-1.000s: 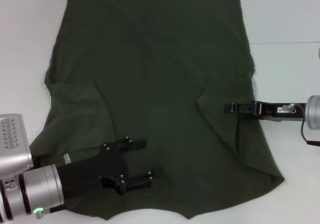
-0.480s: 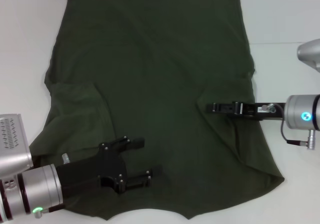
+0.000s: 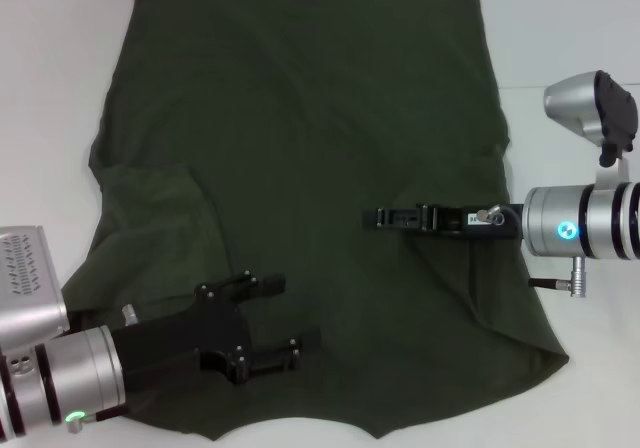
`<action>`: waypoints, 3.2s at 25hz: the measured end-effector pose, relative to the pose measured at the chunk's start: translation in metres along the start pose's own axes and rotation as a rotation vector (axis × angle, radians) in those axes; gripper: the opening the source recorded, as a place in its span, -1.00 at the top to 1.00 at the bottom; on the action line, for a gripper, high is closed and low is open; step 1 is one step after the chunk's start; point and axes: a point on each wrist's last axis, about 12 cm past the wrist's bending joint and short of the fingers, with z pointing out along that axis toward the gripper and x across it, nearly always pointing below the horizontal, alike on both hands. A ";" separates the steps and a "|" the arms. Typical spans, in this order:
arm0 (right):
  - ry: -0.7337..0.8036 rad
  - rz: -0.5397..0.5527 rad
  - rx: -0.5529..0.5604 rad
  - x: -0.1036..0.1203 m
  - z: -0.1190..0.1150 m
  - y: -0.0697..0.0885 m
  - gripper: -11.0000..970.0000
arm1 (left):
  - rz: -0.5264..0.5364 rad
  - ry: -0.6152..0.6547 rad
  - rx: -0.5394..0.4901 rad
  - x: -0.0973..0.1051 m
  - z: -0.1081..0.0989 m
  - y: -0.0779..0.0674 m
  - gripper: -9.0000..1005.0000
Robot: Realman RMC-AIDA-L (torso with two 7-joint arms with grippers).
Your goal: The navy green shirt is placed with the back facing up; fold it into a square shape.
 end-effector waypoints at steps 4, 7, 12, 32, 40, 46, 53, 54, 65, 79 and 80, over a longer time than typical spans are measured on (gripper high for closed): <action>-0.031 0.020 0.014 0.000 -0.009 -0.008 -0.94 | 0.005 0.003 -0.001 -0.001 0.000 0.001 -0.66; -0.043 0.035 0.026 0.001 -0.019 -0.015 -0.94 | 0.005 0.004 0.000 -0.001 0.000 0.001 -0.66; -0.055 0.065 0.034 0.003 -0.039 -0.027 -0.94 | 0.004 0.001 -0.002 -0.001 0.000 0.001 -0.66; -0.059 0.119 0.093 0.017 -0.037 -0.036 -0.94 | 0.004 0.001 0.000 -0.001 0.000 0.001 -0.66; -0.040 0.096 0.066 0.014 -0.016 -0.022 -0.94 | 0.012 0.000 -0.012 -0.002 -0.002 0.003 -0.65; -0.019 0.064 0.027 0.009 -0.006 -0.010 -0.94 | 0.008 -0.005 -0.025 -0.001 -0.004 0.004 -0.66; 0.001 0.045 -0.047 0.009 -0.005 0.000 -0.94 | 0.005 -0.005 -0.029 0.000 -0.005 0.003 -0.66; 0.010 0.042 -0.064 0.009 -0.006 0.002 -0.94 | 0.004 -0.005 -0.029 0.000 -0.005 0.003 -0.66; -0.009 0.017 -0.105 0.013 -0.020 -0.003 -0.94 | -0.015 -0.021 -0.029 0.001 -0.010 0.001 -0.66; -0.229 -0.362 -0.355 0.043 -0.024 0.017 -0.94 | -0.173 -0.094 -0.186 0.011 -0.064 0.000 -0.65; -0.234 -0.373 -0.361 0.045 -0.023 0.017 -0.94 | -0.182 -0.096 -0.209 0.013 -0.070 0.000 -0.65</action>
